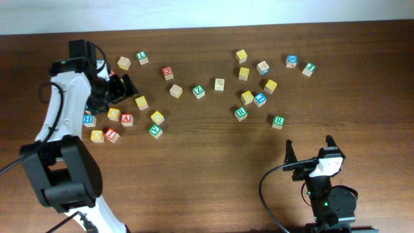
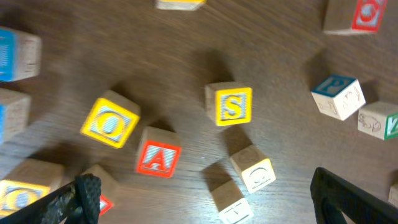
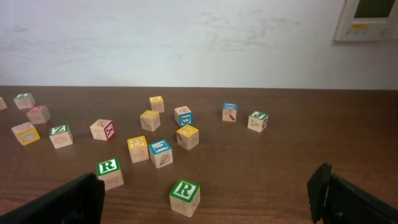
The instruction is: Spell out RSS
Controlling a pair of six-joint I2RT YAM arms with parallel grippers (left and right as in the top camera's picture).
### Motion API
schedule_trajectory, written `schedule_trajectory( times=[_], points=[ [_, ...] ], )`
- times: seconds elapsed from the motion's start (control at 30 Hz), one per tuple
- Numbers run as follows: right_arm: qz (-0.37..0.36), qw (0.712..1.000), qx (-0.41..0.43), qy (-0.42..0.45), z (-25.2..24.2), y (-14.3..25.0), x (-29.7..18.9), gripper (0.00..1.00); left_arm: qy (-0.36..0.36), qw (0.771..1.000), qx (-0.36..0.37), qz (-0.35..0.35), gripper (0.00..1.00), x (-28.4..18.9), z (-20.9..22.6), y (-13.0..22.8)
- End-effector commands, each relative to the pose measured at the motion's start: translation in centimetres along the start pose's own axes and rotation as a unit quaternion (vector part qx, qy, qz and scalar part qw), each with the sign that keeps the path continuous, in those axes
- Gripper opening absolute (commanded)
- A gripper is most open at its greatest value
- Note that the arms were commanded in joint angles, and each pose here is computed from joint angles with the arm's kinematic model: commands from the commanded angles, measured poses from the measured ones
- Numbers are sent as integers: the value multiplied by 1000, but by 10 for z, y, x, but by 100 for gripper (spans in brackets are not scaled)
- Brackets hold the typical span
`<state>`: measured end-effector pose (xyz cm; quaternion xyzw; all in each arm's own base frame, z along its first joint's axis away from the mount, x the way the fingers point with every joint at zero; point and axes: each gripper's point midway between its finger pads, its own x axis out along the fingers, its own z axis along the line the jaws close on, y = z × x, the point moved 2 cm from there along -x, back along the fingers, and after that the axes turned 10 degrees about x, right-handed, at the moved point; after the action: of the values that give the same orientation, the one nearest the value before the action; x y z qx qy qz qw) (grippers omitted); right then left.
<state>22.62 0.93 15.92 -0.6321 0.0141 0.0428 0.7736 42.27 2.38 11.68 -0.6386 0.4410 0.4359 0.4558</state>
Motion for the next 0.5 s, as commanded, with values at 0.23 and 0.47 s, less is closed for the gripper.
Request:
schedule_trajectory(
  times=[0.23, 0.47],
  points=[
    [0, 1000, 2, 8, -3, 2, 0, 98, 49, 990, 127, 35, 99, 25, -103, 41],
    [0, 1000, 2, 8, -3, 2, 0, 98, 72, 979, 189, 30, 99, 33, -175, 65]
  ],
)
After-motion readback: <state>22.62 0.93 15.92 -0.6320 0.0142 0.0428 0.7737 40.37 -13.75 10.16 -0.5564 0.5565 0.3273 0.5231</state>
